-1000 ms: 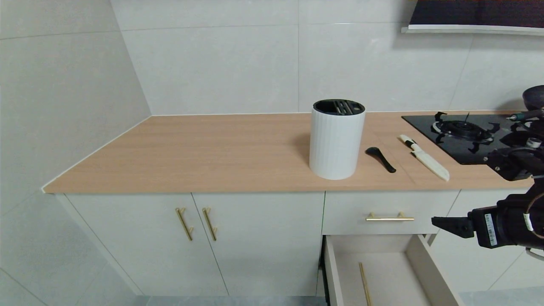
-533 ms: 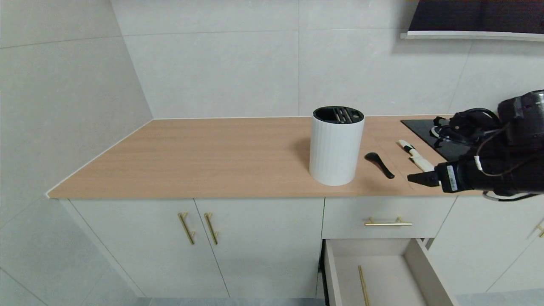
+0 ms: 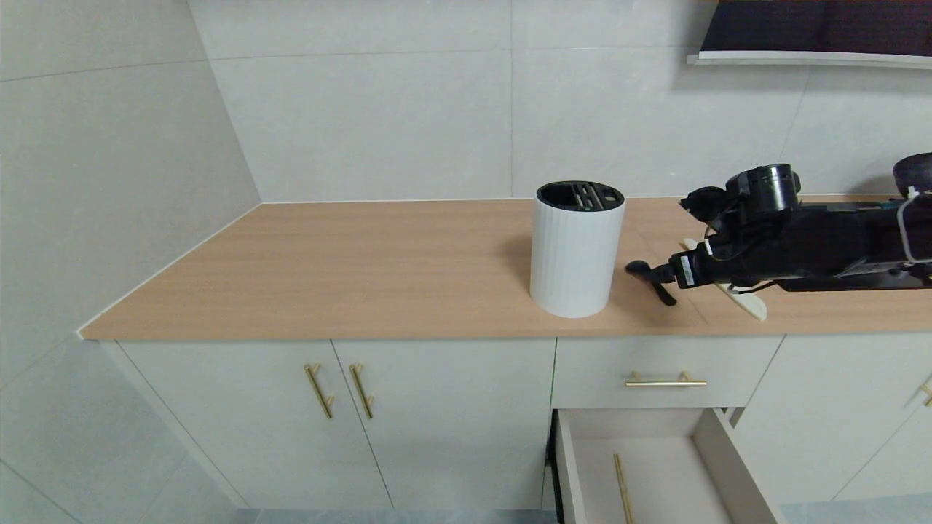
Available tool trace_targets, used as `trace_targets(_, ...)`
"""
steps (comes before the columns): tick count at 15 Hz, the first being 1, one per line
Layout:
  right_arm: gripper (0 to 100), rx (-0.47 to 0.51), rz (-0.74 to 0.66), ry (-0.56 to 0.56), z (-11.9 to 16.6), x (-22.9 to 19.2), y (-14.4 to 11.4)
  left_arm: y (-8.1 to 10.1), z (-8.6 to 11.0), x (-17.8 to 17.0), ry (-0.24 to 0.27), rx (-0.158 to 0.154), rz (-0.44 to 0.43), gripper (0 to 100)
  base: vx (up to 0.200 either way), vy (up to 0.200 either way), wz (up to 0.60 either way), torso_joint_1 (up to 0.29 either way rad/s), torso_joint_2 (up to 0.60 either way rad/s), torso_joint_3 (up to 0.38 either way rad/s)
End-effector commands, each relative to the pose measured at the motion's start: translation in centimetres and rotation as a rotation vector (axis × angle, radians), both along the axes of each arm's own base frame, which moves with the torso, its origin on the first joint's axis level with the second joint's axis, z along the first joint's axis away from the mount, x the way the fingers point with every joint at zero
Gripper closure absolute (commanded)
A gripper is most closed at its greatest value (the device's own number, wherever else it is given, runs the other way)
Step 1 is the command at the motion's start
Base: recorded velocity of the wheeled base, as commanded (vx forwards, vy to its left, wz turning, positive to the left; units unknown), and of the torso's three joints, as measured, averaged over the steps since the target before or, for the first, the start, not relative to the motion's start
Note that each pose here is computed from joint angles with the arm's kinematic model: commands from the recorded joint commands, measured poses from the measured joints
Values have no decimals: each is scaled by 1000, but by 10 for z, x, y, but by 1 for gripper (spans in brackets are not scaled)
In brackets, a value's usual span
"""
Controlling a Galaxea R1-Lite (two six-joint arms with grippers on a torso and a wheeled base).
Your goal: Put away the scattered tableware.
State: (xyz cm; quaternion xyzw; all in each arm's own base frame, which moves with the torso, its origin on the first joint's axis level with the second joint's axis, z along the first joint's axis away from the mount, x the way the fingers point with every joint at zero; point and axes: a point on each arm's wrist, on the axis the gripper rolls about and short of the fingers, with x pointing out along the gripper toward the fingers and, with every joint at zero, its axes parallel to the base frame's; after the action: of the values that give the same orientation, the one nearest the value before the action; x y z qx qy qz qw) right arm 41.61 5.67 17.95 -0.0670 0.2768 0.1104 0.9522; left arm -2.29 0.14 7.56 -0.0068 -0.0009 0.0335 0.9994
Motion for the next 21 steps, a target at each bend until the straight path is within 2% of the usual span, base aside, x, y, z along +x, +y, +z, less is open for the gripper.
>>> trace_targets(1,0,3,-15,45,-31,28,-10,0,0,0,0,0,0,0,0,0,0,0,0,0)
trace_targets(7,0,23,2,67,-61,54,-9,0,0,0,0,0,0,0,0,0,0,0,0,0)
trace_targets(19,0,44,-30,61,-76,74,-14,0,0,0,0,0,0,0,0,0,0,0,0,0)
trace_targets(20,100,45,-31,61,-76,74,-14,0,0,0,0,0,0,0,0,0,0,0,0,0)
trace_targets(21,100,46,-32,61,-76,74,-14,0,0,0,0,0,0,0,0,0,0,0,0,0)
